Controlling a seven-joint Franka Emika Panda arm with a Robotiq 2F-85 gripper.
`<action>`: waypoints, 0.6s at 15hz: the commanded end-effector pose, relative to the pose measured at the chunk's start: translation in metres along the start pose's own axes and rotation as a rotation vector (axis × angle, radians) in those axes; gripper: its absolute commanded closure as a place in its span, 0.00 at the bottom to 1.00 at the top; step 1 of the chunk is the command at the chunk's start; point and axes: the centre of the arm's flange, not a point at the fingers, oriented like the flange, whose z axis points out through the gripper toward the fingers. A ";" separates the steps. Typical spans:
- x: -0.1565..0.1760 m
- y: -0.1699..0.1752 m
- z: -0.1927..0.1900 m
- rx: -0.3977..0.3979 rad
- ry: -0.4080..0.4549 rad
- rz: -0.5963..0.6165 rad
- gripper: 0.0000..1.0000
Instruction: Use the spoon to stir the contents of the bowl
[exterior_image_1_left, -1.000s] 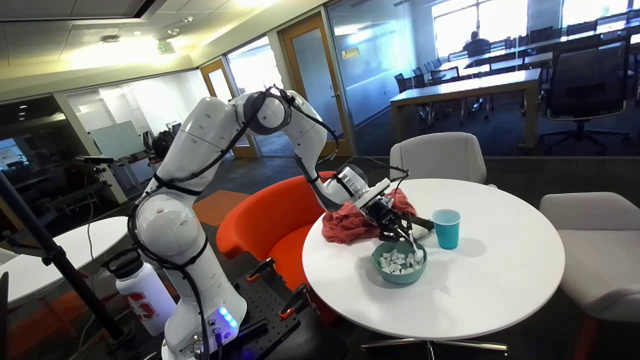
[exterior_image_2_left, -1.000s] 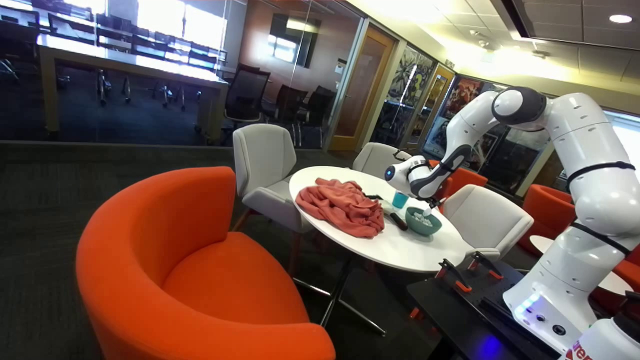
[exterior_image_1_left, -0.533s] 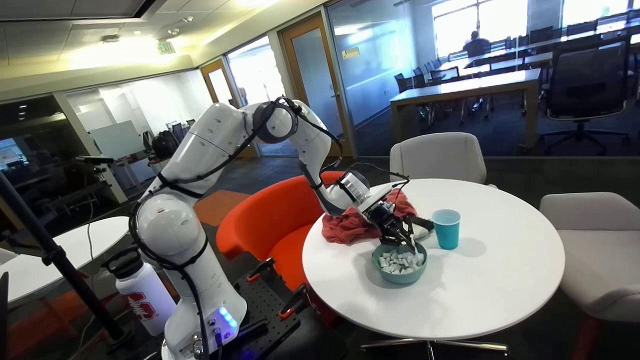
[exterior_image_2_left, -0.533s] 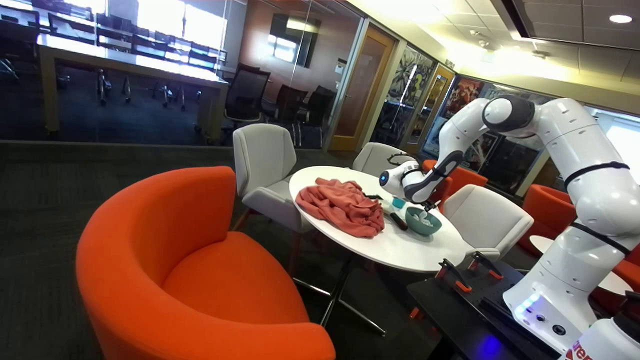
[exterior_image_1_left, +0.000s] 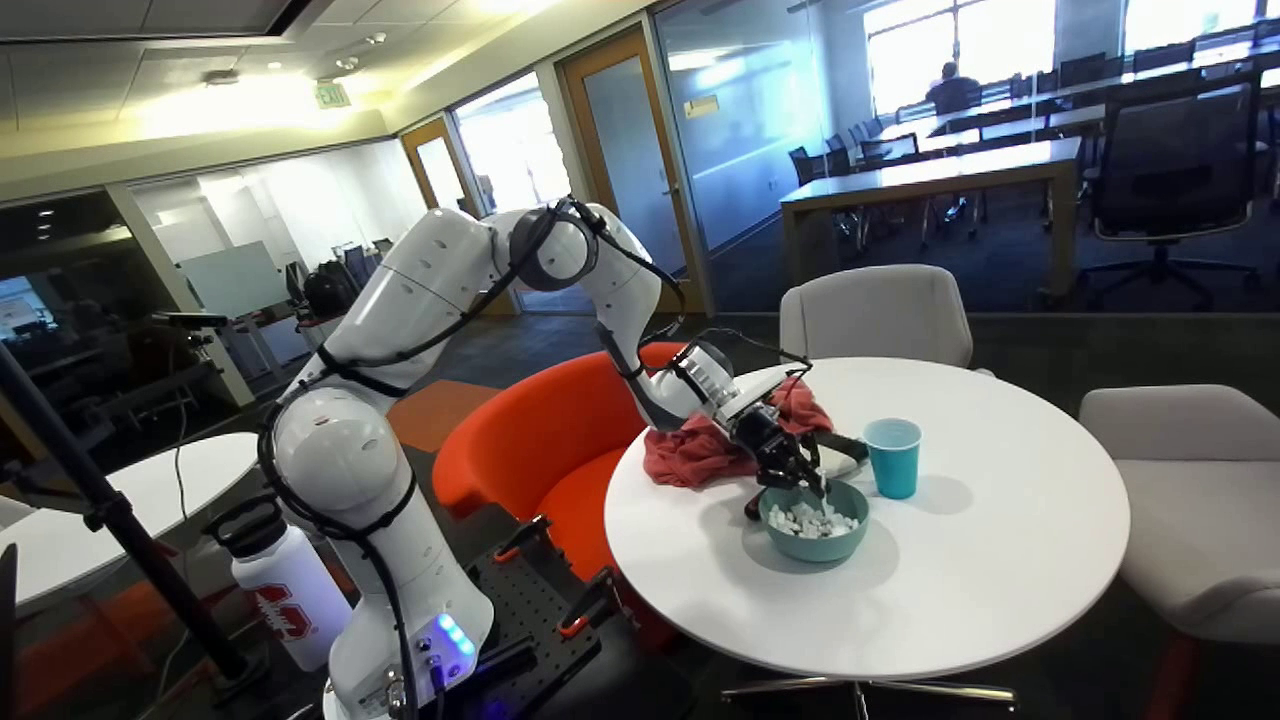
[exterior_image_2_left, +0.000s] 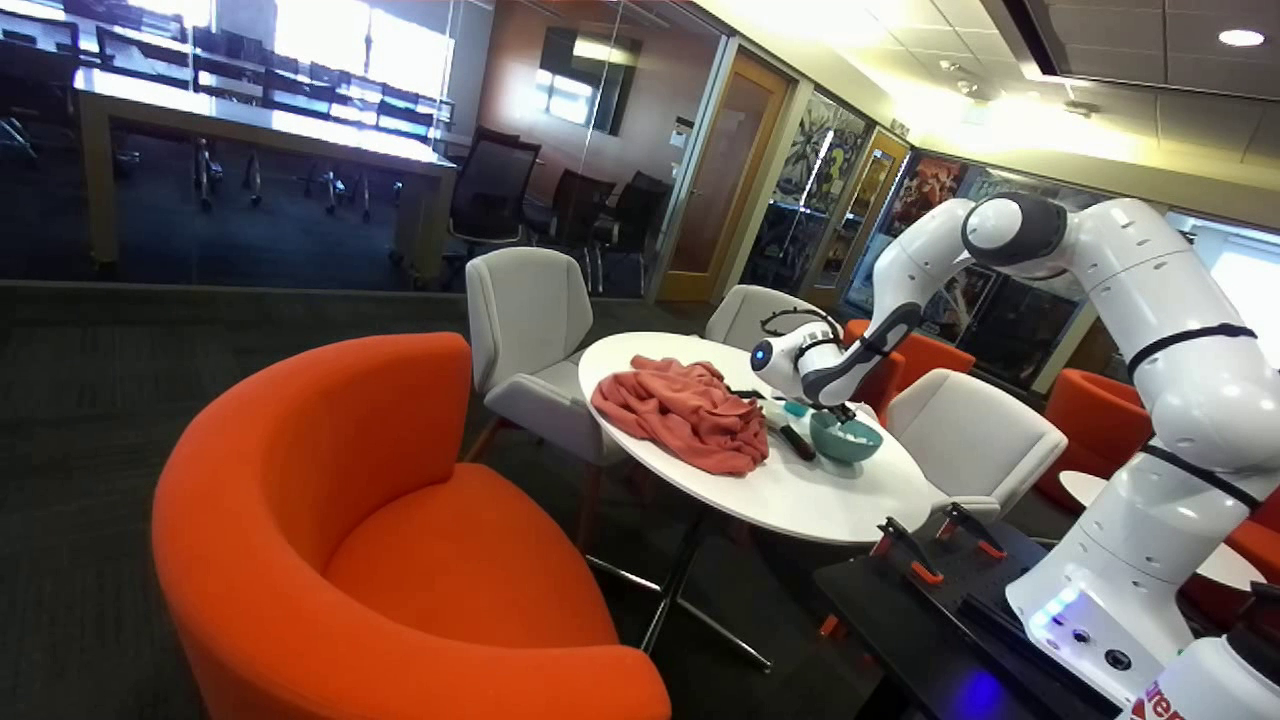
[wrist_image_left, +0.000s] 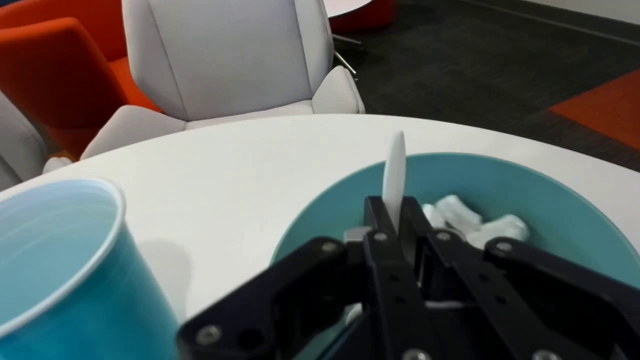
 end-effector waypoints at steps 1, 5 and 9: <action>-0.006 -0.006 -0.015 -0.047 0.103 -0.068 0.97; -0.012 -0.024 -0.029 -0.073 0.100 -0.086 0.97; -0.025 -0.042 -0.033 -0.093 0.013 -0.041 0.97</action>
